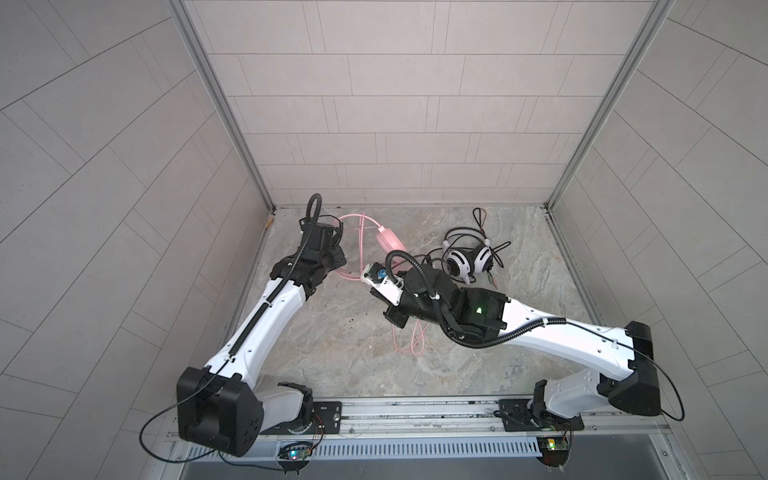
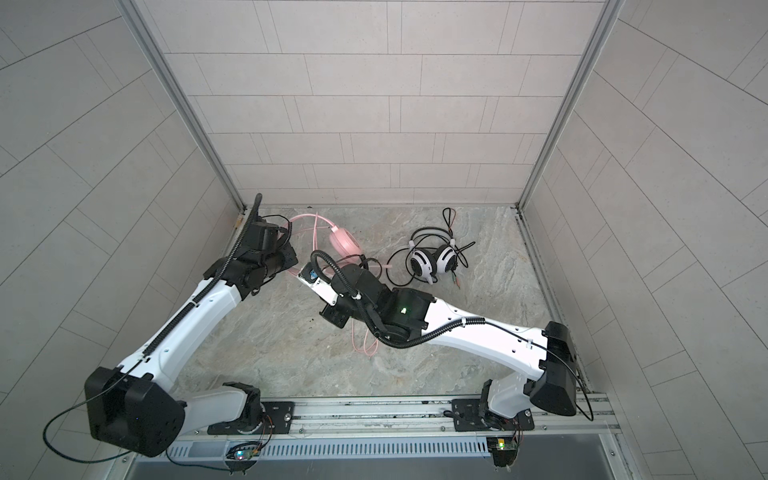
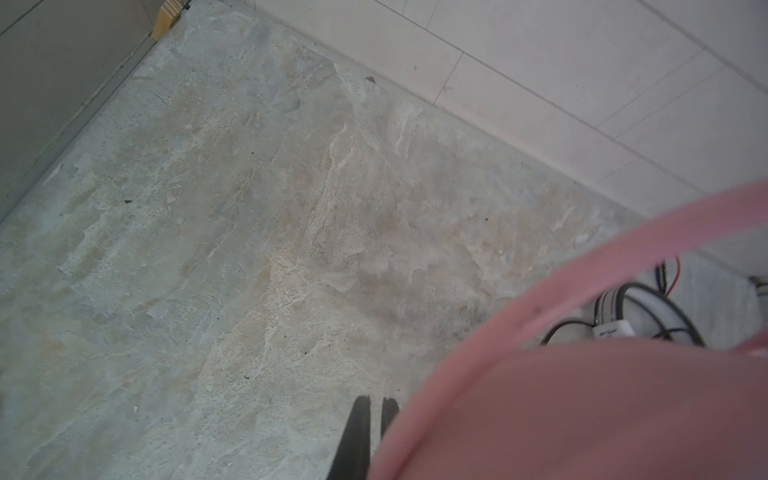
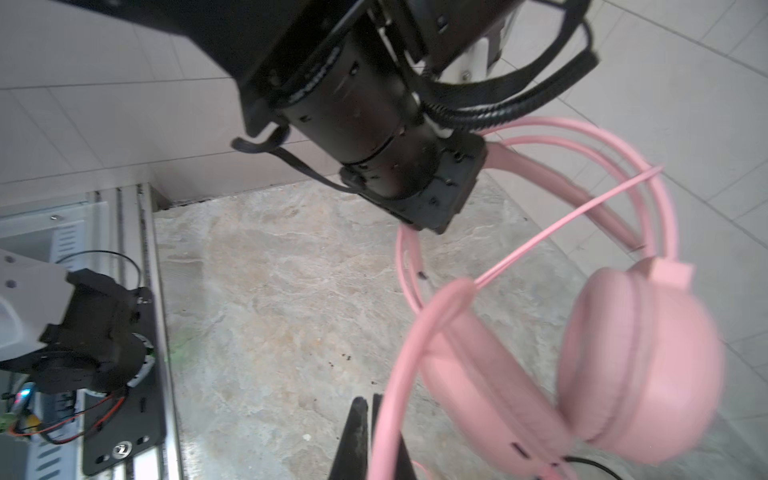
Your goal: Wrap the headphones
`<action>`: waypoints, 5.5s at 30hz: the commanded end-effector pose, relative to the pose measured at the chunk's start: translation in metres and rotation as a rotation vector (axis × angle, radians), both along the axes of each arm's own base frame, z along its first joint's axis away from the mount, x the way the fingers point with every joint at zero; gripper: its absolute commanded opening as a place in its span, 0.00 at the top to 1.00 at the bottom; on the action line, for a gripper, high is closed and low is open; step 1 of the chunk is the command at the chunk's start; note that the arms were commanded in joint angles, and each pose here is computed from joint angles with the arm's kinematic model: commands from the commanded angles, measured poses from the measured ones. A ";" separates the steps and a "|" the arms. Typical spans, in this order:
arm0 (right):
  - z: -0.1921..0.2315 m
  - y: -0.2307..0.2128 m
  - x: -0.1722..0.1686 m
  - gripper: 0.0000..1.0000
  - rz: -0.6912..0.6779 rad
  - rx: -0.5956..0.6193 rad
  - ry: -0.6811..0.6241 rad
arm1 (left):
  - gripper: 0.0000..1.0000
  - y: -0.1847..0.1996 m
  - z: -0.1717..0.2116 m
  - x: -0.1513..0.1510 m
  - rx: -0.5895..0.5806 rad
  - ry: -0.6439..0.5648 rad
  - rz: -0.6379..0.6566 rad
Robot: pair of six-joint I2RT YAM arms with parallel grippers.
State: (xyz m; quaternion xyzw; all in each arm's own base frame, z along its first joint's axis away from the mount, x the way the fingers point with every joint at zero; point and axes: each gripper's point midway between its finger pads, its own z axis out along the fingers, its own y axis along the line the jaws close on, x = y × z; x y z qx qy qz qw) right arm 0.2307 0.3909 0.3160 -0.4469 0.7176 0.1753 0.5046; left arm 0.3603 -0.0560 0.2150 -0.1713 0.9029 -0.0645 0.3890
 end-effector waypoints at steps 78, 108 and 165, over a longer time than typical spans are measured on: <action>-0.192 -0.179 0.108 0.41 -0.454 0.328 0.531 | 1.00 -0.115 0.213 -0.047 -0.222 -0.328 -0.750; -0.142 -0.135 0.045 0.36 -0.213 0.503 0.458 | 1.00 -0.063 0.211 0.007 -0.413 -0.339 -0.375; -0.241 -0.047 0.063 1.00 -0.331 0.740 0.723 | 1.00 0.047 0.233 0.092 -0.688 -0.510 0.140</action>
